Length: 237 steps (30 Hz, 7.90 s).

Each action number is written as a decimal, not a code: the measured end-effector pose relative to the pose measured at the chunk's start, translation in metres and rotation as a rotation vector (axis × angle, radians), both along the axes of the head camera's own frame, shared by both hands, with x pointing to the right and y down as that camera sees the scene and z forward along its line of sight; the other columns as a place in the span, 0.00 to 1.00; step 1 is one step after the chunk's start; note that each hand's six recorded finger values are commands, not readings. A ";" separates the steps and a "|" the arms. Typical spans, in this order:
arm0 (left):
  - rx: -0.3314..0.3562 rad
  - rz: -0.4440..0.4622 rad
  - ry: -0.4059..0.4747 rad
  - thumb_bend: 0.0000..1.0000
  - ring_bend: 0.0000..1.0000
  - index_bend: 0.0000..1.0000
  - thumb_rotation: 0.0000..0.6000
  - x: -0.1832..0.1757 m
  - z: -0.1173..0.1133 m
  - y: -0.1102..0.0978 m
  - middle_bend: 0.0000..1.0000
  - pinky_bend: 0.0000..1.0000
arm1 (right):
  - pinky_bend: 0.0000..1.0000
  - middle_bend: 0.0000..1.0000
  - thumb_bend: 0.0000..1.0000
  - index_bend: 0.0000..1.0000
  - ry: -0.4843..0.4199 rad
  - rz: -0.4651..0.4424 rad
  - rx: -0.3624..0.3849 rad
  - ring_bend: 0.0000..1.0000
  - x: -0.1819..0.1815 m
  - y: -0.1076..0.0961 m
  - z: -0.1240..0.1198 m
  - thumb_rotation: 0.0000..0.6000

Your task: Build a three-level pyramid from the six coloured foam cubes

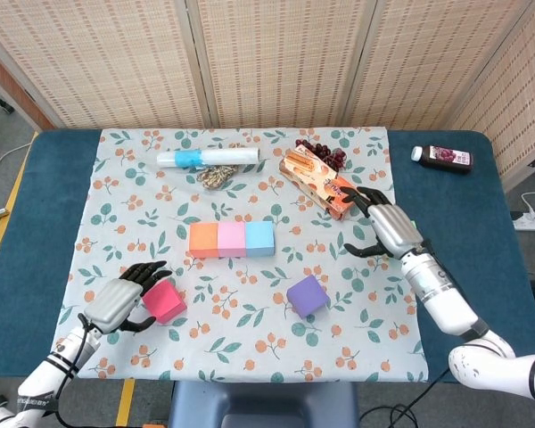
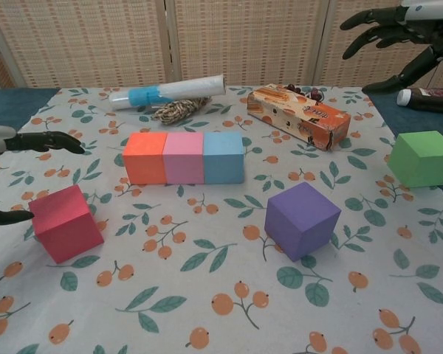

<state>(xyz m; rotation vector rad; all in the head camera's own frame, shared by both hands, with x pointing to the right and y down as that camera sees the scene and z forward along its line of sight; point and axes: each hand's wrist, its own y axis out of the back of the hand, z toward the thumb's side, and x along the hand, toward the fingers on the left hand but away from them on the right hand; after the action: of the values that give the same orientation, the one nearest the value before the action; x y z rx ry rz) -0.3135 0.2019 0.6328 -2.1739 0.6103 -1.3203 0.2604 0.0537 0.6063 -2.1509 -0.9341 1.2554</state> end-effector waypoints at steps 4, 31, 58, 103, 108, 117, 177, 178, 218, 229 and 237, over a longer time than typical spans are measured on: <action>0.020 0.067 -0.072 0.32 0.00 0.10 1.00 0.003 0.010 0.003 0.00 0.07 | 0.00 0.18 0.18 0.00 -0.002 0.005 -0.010 0.00 0.006 0.002 0.002 1.00; -0.050 -0.071 -0.103 0.32 0.00 0.00 1.00 0.030 0.034 0.011 0.00 0.08 | 0.00 0.18 0.18 0.00 -0.018 0.040 -0.025 0.00 0.026 0.007 0.007 1.00; 0.024 -0.144 -0.294 0.29 0.38 0.19 1.00 0.002 0.047 -0.005 0.21 0.26 | 0.00 0.18 0.18 0.00 -0.025 0.063 -0.039 0.00 0.035 0.006 0.013 1.00; 0.204 0.332 -0.112 0.30 0.22 0.28 1.00 0.116 0.021 -0.182 0.20 0.23 | 0.00 0.18 0.18 0.00 0.030 0.145 0.046 0.00 0.079 0.037 -0.031 1.00; 0.188 0.344 -0.130 0.30 0.22 0.28 1.00 0.115 0.026 -0.180 0.20 0.23 | 0.00 0.18 0.18 0.00 0.031 0.146 0.047 0.00 0.079 0.038 -0.031 1.00; 0.164 0.330 -0.148 0.30 0.22 0.27 1.00 0.117 0.031 -0.180 0.20 0.23 | 0.00 0.18 0.18 0.00 0.033 0.154 0.048 0.00 0.081 0.039 -0.032 1.00; 0.161 0.357 -0.270 0.30 0.23 0.26 1.00 0.145 0.036 -0.167 0.18 0.23 | 0.00 0.18 0.18 0.00 0.022 0.176 0.025 0.00 0.095 0.040 -0.027 1.00; 0.160 0.358 -0.272 0.30 0.23 0.26 1.00 0.145 0.036 -0.167 0.18 0.23 | 0.00 0.18 0.18 0.00 0.021 0.177 0.025 0.00 0.095 0.040 -0.027 1.00; 0.175 0.365 -0.263 0.30 0.08 0.19 1.00 0.144 0.026 -0.163 0.00 0.23 | 0.00 0.18 0.18 0.00 0.009 0.192 0.030 0.00 0.098 0.042 -0.029 1.00; 0.230 0.175 -0.099 0.30 0.04 0.19 1.00 0.106 -0.016 -0.159 0.00 0.19 | 0.00 0.18 0.04 0.00 0.045 0.125 0.010 0.00 0.094 0.051 -0.028 1.00; 0.299 0.014 -0.046 0.30 0.04 0.22 1.00 0.045 -0.035 -0.137 0.01 0.17 | 0.00 0.18 0.00 0.02 0.064 -0.072 -0.068 0.00 0.060 0.069 -0.010 1.00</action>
<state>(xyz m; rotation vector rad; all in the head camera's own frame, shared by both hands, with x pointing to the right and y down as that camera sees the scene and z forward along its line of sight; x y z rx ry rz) -0.2683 0.0651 0.5976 -1.8979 0.7236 -1.1837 0.3208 0.1231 0.5962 -2.1632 -0.7912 1.3297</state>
